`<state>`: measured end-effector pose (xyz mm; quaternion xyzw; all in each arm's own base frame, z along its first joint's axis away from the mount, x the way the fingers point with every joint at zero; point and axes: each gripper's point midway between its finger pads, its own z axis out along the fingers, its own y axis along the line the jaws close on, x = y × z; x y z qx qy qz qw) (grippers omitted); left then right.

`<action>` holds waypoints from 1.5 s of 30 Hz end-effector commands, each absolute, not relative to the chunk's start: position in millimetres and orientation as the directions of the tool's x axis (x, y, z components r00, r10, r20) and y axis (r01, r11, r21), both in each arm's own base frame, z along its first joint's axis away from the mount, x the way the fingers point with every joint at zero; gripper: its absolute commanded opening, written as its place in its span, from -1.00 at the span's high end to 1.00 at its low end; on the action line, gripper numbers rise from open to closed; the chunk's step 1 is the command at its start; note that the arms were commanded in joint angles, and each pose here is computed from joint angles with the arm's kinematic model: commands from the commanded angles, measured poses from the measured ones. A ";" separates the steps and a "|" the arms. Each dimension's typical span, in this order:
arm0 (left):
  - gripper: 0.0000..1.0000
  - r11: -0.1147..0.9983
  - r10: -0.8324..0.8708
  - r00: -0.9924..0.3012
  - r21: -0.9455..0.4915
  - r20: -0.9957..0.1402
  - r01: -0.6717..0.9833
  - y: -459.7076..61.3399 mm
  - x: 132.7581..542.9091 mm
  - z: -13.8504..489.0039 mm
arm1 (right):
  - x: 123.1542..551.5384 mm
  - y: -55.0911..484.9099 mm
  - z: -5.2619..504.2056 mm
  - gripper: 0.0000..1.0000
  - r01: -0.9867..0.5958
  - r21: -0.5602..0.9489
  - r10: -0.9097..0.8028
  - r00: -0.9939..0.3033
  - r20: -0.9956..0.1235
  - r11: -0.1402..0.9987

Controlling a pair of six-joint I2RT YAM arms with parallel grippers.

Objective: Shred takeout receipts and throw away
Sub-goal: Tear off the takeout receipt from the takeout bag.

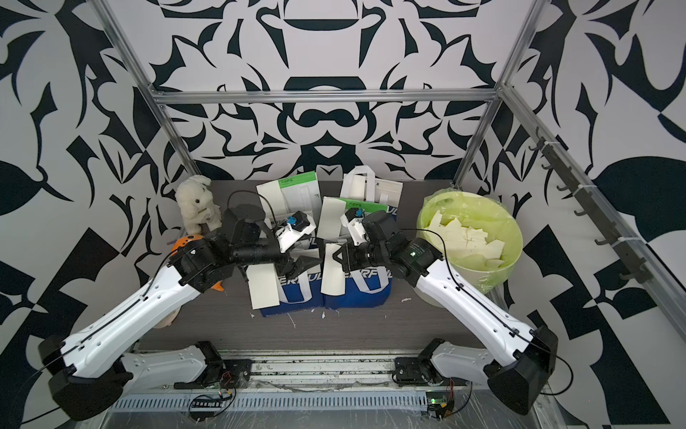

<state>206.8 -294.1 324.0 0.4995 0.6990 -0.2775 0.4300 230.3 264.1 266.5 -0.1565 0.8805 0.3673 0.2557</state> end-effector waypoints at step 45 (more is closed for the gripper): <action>-0.49 0.031 0.208 -0.151 -0.148 -0.966 0.989 -340.3 175.4 384.0 | 177.4 228.3 360.1 1.00 -0.704 0.428 -0.121 -0.585 -0.802 0.567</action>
